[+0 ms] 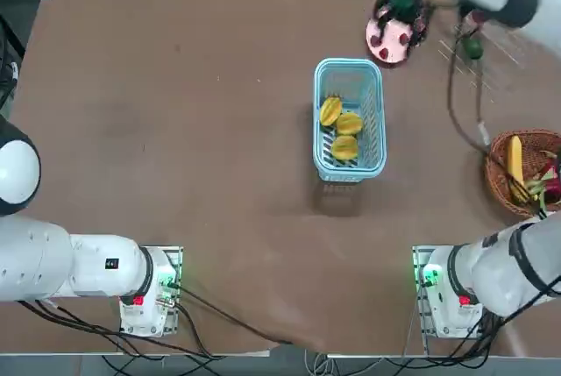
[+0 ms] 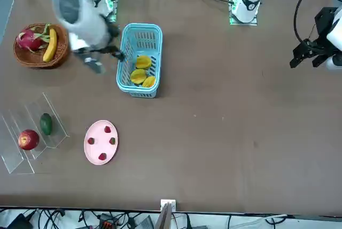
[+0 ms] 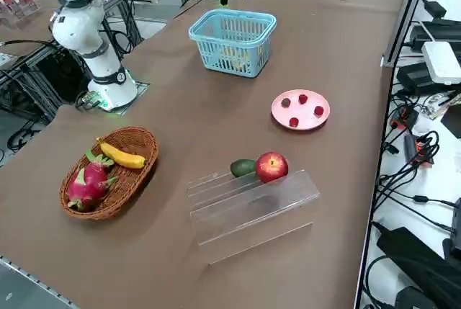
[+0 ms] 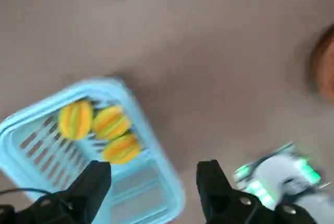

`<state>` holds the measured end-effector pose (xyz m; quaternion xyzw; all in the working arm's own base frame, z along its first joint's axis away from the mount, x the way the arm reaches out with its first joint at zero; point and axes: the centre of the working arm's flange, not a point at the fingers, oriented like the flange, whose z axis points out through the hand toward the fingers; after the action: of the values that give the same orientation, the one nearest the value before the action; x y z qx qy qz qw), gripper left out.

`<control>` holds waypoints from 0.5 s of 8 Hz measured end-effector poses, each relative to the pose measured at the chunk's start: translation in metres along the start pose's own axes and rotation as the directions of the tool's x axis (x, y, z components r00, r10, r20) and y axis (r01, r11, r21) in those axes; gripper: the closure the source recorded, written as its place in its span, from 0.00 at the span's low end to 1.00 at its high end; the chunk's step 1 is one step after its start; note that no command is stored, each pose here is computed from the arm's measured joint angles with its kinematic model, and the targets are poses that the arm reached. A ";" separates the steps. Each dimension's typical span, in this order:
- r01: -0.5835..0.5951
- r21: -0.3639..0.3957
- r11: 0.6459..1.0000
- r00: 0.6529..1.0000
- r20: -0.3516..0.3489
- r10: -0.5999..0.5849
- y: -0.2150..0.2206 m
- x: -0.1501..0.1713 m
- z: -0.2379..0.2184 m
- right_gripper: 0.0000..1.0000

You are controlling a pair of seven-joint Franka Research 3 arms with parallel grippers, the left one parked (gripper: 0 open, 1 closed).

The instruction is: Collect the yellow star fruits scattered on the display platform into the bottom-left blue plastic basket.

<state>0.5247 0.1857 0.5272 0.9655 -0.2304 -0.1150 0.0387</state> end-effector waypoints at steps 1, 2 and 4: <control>0.052 0.007 0.999 0.999 -0.013 -0.052 0.046 0.033 -0.025 0.00; 0.114 0.003 0.993 0.993 -0.022 -0.114 0.092 0.061 -0.043 0.00; 0.225 0.010 0.974 0.974 -0.014 -0.225 0.168 0.093 -0.067 0.00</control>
<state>0.5483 -0.0045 0.5951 0.9863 -0.1199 -0.1113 0.0215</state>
